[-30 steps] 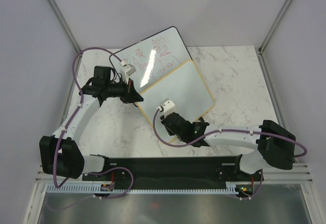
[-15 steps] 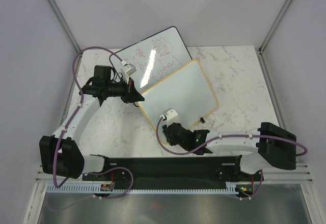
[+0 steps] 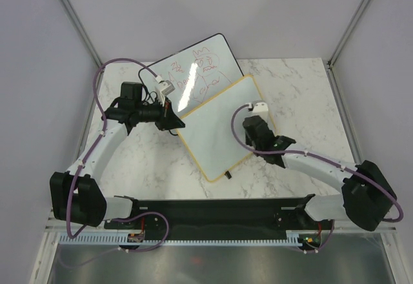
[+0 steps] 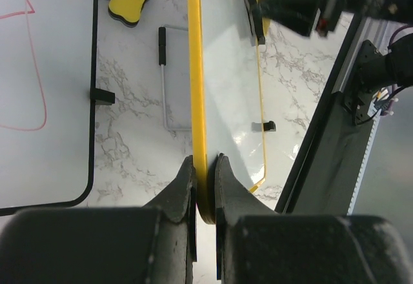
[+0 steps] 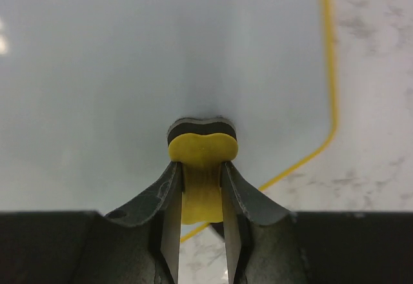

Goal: Erase the whiteboard

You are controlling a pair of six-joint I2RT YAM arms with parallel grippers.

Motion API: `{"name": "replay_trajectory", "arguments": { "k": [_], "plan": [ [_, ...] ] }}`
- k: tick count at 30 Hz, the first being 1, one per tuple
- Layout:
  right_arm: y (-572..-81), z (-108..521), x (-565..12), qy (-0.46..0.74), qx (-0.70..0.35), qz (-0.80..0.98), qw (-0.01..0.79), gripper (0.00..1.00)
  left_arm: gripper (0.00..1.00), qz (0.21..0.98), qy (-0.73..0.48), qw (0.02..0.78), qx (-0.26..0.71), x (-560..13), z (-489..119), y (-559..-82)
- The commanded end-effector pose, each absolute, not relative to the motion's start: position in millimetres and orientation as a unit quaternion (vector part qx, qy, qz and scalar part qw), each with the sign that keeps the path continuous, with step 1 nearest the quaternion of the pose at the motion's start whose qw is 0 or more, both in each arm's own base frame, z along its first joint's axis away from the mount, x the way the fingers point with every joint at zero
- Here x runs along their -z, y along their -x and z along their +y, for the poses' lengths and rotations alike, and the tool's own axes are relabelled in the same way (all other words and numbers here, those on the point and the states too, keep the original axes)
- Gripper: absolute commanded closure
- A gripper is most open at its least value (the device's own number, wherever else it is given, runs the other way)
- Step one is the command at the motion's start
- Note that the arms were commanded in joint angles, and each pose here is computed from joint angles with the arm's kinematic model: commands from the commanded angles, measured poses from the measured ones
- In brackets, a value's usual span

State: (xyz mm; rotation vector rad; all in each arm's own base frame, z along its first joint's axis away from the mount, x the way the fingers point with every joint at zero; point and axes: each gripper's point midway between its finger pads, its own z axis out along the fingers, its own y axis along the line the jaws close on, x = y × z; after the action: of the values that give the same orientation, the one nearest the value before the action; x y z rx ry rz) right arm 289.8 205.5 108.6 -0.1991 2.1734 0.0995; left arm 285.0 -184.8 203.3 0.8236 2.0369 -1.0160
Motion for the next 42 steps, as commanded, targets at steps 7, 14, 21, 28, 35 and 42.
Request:
{"name": "replay_trajectory", "arguments": {
  "k": [7,14,21,28,35,42],
  "plan": [
    [-341.5,136.0,-94.0,0.003,-0.053,0.879,0.473,1.00,0.98,0.746,-0.394,0.402,0.355,-211.6,-189.5,-295.1],
    [-330.6,213.4,-160.2,0.103,-0.142,0.832,0.526,1.00,0.98,0.747,-0.393,0.399,0.358,-211.9,-190.9,-297.5],
    [-328.2,314.2,-194.0,0.158,-0.267,0.797,0.518,1.00,0.98,0.750,-0.392,0.395,0.358,-210.5,-192.4,-298.2],
    [-377.9,249.3,-179.3,0.020,-0.194,0.827,0.528,1.00,0.98,0.752,-0.393,0.395,0.352,-208.4,-191.2,-297.2],
    [-376.8,92.2,-139.6,-0.152,-0.101,0.834,0.521,1.00,0.98,0.752,-0.396,0.394,0.351,-207.4,-191.4,-296.2],
    [-343.3,31.9,-104.5,-0.231,-0.075,0.837,0.490,1.00,0.98,0.751,-0.400,0.392,0.351,-205.5,-190.8,-295.0]
  ]
}}
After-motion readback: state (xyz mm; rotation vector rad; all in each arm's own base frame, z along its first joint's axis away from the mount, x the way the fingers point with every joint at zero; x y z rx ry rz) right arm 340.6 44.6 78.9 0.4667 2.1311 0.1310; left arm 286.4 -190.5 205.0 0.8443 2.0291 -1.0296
